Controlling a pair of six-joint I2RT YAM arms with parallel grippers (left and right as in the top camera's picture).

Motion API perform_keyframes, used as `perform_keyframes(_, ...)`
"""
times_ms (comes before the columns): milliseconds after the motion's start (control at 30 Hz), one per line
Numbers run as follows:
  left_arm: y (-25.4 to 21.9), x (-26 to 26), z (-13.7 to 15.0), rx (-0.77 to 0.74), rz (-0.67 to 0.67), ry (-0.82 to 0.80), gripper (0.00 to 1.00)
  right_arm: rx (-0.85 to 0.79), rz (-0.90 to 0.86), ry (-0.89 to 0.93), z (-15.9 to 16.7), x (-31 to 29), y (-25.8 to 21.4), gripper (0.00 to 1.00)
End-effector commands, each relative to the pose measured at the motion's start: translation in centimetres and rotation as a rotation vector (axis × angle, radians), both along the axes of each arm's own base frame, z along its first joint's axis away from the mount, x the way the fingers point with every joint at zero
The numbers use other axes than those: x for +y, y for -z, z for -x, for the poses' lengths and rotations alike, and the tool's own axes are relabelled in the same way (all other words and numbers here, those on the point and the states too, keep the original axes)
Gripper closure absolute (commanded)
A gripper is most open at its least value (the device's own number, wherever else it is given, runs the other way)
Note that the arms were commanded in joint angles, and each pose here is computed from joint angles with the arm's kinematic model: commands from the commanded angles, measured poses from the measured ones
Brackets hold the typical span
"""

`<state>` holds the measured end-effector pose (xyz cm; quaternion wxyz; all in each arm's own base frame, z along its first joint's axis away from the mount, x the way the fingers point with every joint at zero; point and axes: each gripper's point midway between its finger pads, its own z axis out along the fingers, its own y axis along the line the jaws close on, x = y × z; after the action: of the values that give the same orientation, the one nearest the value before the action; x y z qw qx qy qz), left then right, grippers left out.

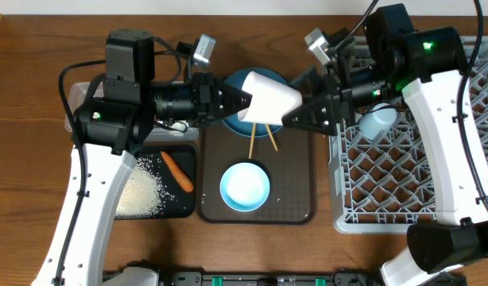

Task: Sort waste into correct bins and load items into the dishwasher rack
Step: 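Grasp the pink cup with the right gripper and release the left gripper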

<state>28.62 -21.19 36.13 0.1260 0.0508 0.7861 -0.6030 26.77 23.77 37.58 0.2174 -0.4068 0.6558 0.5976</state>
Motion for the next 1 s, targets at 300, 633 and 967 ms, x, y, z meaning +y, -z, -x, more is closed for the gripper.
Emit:
perform_keyframes(300, 0.5, -0.1, 0.2, 0.000, 0.005, 0.023, 0.93, -0.062, -0.041, -0.012, 0.0, 0.2, -1.0, 0.52)
perform_keyframes(633, 3.5, 0.6, 1.2, 0.060, -0.100, 0.005, 0.90, -0.059, -0.012, 0.041, -1.7, -0.4, -0.7, 0.61)
perform_keyframes(967, 5.5, 2.0, -0.9, 0.032, -0.237, -0.119, 0.57, 0.016, 0.203, 0.171, -4.0, -1.6, 2.5, 0.66)
